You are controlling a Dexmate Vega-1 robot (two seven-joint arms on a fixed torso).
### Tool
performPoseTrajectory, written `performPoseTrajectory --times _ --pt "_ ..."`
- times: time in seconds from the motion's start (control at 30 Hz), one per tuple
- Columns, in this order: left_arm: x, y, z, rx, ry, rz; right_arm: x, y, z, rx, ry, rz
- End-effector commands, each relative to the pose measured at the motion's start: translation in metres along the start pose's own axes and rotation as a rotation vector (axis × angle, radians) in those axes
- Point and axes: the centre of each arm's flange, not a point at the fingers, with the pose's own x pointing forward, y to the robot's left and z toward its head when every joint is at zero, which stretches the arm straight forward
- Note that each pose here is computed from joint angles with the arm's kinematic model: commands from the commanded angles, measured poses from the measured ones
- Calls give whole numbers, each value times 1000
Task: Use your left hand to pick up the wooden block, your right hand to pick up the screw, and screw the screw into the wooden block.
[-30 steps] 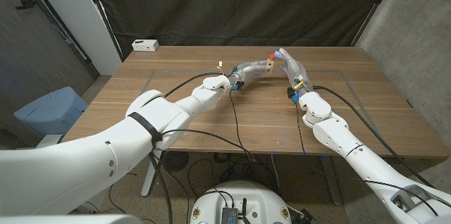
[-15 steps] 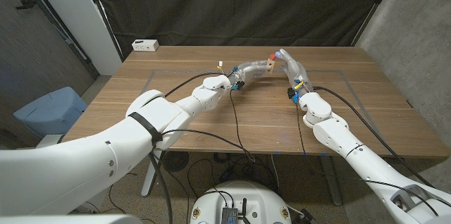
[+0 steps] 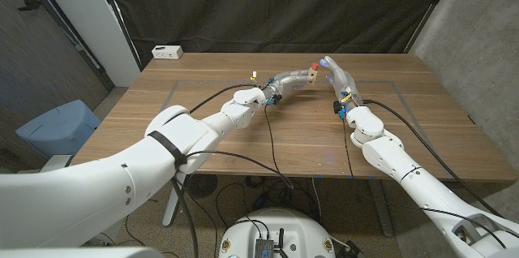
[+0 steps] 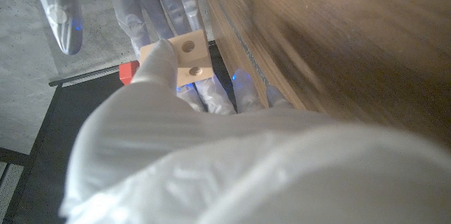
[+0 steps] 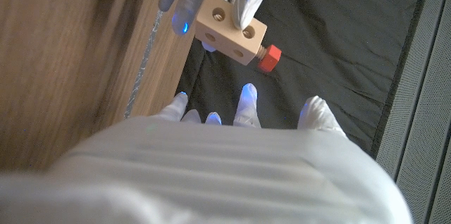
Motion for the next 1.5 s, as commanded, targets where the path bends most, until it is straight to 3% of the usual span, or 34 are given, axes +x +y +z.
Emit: performPoseTrajectory --times 0.03,0.7,1.5 --pt "-1 -1 0 4 -8 -10 -4 -4 2 -8 2 -7" --pt "-3 -6 -1 9 -32 -27 -11 1 0 -12 16 21" --pt "-2 -6 -4 4 -10 -22 -15 3 5 -34 11 21"
